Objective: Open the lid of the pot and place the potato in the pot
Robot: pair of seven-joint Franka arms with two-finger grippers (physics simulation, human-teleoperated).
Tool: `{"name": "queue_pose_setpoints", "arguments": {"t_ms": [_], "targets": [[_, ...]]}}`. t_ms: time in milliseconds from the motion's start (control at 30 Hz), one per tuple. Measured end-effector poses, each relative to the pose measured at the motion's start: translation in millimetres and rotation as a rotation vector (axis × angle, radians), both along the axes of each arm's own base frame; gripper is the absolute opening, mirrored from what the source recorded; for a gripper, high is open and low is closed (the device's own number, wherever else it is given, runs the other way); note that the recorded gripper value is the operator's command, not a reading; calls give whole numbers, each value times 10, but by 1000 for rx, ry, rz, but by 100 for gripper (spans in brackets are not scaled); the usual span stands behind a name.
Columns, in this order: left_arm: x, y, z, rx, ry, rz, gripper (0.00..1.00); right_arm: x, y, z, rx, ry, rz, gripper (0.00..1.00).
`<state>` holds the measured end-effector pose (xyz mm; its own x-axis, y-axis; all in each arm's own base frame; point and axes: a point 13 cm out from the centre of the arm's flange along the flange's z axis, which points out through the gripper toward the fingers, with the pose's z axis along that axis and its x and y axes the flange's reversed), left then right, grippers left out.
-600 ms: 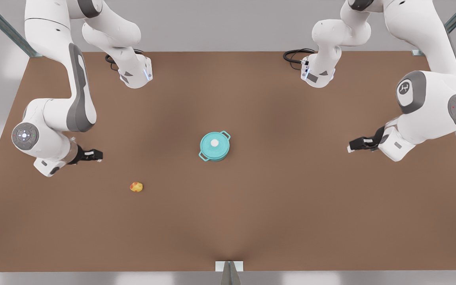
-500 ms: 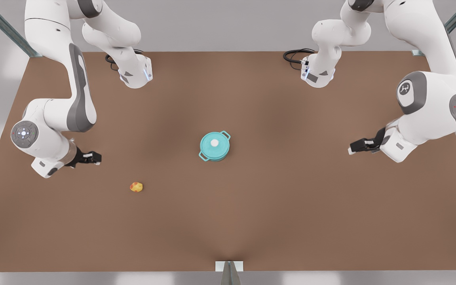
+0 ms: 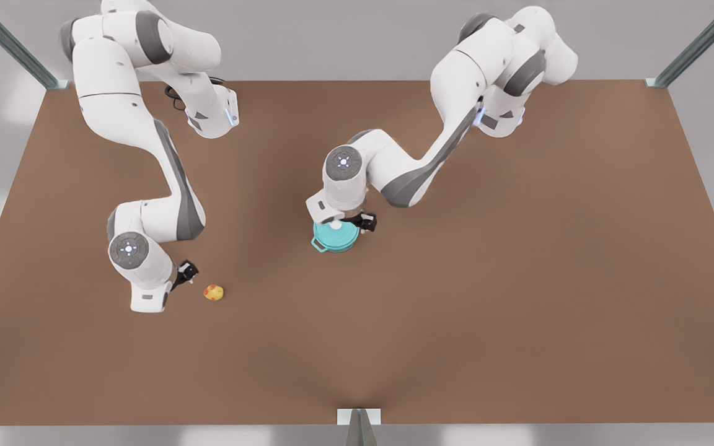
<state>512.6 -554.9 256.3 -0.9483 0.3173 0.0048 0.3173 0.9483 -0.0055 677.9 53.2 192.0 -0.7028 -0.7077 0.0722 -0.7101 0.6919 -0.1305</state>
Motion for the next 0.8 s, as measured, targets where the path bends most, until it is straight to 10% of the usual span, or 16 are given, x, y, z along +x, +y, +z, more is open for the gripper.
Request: {"name": "queue_pose_setpoints", "arguments": {"t_ms": [800], "targets": [[-632, -481, -1209, -14, -99, 403, 100, -348, 284, -1218, 50, 127, 596, 100]]}}
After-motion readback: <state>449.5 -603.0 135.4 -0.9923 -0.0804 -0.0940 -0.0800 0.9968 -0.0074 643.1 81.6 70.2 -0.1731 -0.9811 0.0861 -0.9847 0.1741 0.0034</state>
